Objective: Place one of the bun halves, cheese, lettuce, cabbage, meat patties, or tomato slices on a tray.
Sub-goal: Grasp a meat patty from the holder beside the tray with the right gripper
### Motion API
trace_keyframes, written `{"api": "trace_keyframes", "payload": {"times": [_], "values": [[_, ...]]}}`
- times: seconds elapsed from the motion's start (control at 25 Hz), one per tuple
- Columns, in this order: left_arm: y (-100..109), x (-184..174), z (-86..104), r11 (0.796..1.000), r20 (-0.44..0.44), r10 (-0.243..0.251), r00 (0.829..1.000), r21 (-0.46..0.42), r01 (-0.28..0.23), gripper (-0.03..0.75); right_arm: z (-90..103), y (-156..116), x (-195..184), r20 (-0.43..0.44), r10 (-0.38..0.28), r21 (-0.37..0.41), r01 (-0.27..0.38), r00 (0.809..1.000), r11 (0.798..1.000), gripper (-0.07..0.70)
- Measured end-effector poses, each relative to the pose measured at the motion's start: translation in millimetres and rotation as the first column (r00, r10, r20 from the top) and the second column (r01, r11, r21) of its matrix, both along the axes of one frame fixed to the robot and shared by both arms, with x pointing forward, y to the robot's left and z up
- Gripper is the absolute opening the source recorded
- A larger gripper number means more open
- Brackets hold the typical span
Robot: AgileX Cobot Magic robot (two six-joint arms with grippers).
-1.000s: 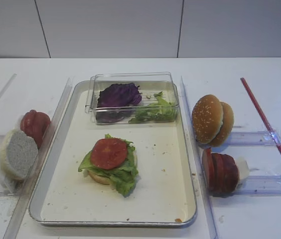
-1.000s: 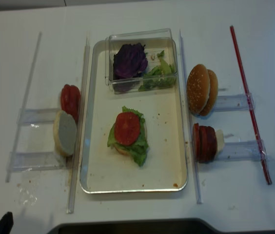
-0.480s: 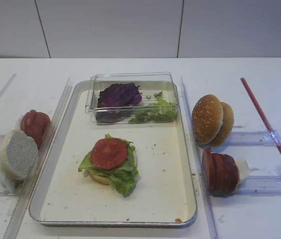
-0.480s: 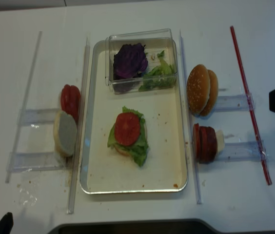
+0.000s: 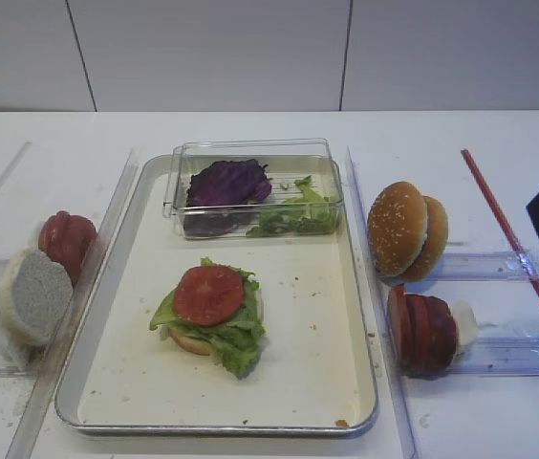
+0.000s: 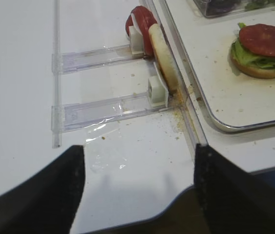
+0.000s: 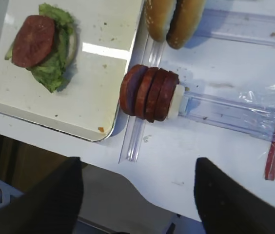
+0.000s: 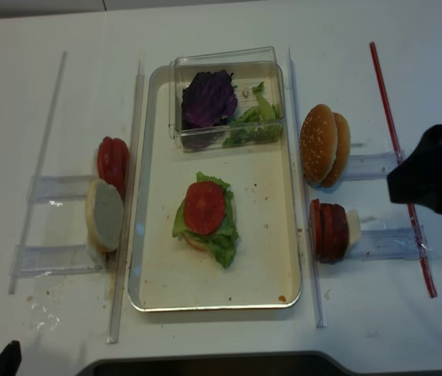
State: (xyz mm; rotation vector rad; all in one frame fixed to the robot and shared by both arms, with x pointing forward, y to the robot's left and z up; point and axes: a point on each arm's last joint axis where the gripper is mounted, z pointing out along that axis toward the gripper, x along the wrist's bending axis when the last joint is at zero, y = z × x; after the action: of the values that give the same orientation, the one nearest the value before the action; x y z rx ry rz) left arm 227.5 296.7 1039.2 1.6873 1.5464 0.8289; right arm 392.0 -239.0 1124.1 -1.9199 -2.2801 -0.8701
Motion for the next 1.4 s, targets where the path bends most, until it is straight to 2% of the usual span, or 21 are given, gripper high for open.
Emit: {"api": "trace_keyframes", "payload": {"times": [0.36,0.52,0.72,0.88,1.12,1.4], "values": [[0.0,0.0,0.0,1.000,0.000,0.000,1.000,0.000,0.000,0.440,-20.8,25.6,18.9,-0.145,0.028,-0.047,-0.035,0.989,0.998,0.483],[0.0,0.0,0.0,1.000,0.000,0.000,1.000,0.000,0.000,0.440,-18.5,35.6,30.8,-0.155,0.038,-0.057,-0.047,0.987,0.997,0.446],[0.0,0.0,0.0,1.000,0.000,0.000,1.000,0.000,0.000,0.440,-20.4,47.0,48.8,-0.177,0.044,-0.070,-0.057,0.983,0.996,0.436],[0.0,0.0,0.0,1.000,0.000,0.000,1.000,0.000,0.000,0.440,-29.3,56.2,64.2,-0.215,0.049,-0.087,-0.069,0.975,0.994,0.426],[0.0,0.0,0.0,1.000,0.000,0.000,1.000,0.000,0.000,0.440,-41.9,85.7,76.8,-0.254,0.099,-0.137,-0.137,0.962,0.981,0.396],[0.0,0.0,0.0,1.000,0.000,0.000,1.000,0.000,0.000,0.440,-68.4,106.9,89.5,-0.326,0.084,-0.198,-0.155,0.941,0.968,0.395]]}}
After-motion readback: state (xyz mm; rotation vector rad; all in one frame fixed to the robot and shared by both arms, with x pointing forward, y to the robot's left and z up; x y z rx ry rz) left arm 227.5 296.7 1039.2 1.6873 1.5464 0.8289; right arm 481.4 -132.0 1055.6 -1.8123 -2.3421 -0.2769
